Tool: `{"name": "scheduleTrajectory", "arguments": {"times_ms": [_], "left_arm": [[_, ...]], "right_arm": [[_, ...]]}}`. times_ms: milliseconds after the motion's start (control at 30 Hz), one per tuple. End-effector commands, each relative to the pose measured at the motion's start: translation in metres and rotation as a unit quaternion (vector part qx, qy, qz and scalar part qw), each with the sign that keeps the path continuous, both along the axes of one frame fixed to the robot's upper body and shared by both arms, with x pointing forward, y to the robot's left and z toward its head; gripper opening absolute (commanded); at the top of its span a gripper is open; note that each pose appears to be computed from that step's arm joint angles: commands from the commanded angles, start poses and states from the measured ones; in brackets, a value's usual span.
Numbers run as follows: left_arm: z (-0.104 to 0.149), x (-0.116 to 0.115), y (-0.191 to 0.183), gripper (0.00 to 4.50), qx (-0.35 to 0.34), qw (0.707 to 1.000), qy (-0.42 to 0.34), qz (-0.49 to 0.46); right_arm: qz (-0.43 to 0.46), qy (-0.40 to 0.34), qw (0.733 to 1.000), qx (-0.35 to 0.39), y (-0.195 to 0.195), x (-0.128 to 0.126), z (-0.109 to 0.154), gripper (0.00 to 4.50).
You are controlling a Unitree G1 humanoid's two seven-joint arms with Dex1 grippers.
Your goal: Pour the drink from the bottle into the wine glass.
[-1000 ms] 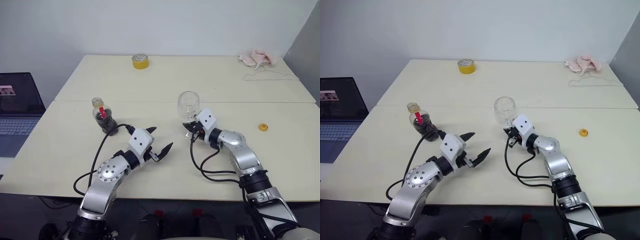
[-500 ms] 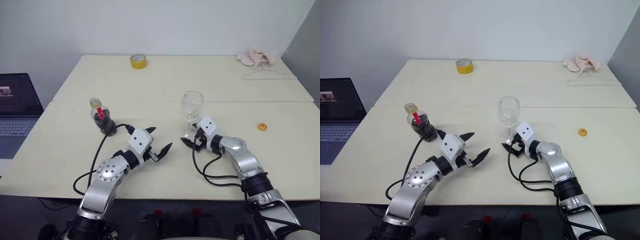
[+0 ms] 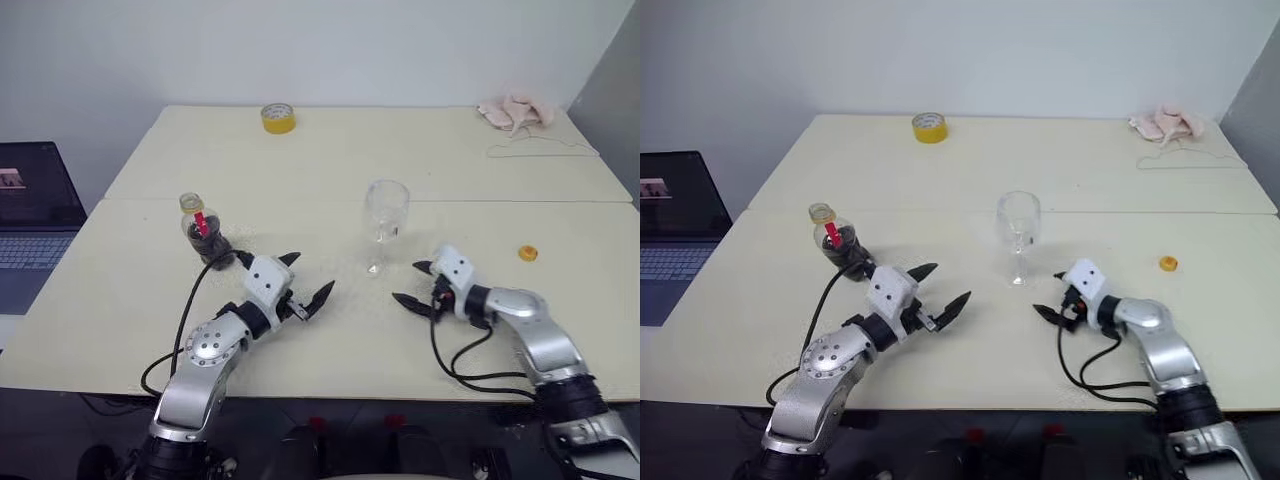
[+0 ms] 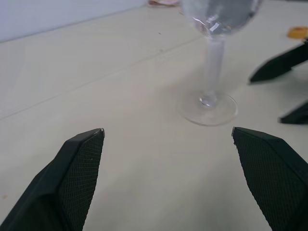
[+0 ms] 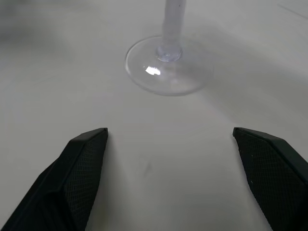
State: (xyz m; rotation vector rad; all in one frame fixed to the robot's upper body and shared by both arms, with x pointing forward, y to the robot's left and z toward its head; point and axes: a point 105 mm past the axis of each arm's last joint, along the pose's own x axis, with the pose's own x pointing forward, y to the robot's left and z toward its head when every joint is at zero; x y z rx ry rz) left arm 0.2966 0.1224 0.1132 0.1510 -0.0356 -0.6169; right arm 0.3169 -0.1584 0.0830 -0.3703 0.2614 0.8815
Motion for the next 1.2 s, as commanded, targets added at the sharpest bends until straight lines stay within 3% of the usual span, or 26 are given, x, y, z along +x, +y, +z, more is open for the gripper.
{"name": "scheduleTrajectory", "arguments": {"times_ms": [33, 233, 367, 467, 633, 833, 967, 1200], "left_arm": [[0.024, -0.006, 0.02, 4.5, -0.033, 0.998, -0.043, 0.036], [0.023, -0.026, 0.051, 4.5, -0.059, 0.992, -0.035, 0.11], [0.029, -0.035, 0.061, 4.5, -0.072, 0.986, -0.042, 0.143], [0.02, -0.044, 0.071, 4.5, -0.077, 0.981, -0.026, 0.177], [0.024, -0.044, 0.096, 4.5, -0.094, 0.964, -0.045, 0.245], [0.024, -0.038, 0.102, 4.5, -0.101, 0.959, -0.05, 0.258], [0.019, -0.027, 0.101, 4.5, -0.068, 0.962, -0.042, 0.26], [0.024, -0.005, 0.106, 4.5, -0.08, 0.956, -0.05, 0.277]], "right_arm": [[0.019, -0.026, 0.999, 0.002, -0.024, -0.01, 0.044, 4.46], [0.068, -0.049, 0.997, 0.0, -0.059, -0.029, 0.112, 4.46], [0.087, -0.091, 0.992, 0.021, -0.06, -0.021, 0.148, 4.46], [0.13, -0.118, 0.984, 0.035, -0.044, -0.022, 0.174, 4.46], [0.15, -0.131, 0.98, 0.002, -0.035, -0.019, 0.179, 4.46], [0.154, -0.13, 0.979, -0.014, -0.034, -0.017, 0.176, 4.46], [0.164, -0.131, 0.977, -0.027, -0.029, -0.02, 0.177, 4.46], [0.185, -0.131, 0.973, -0.041, -0.016, -0.026, 0.175, 4.46]]}}
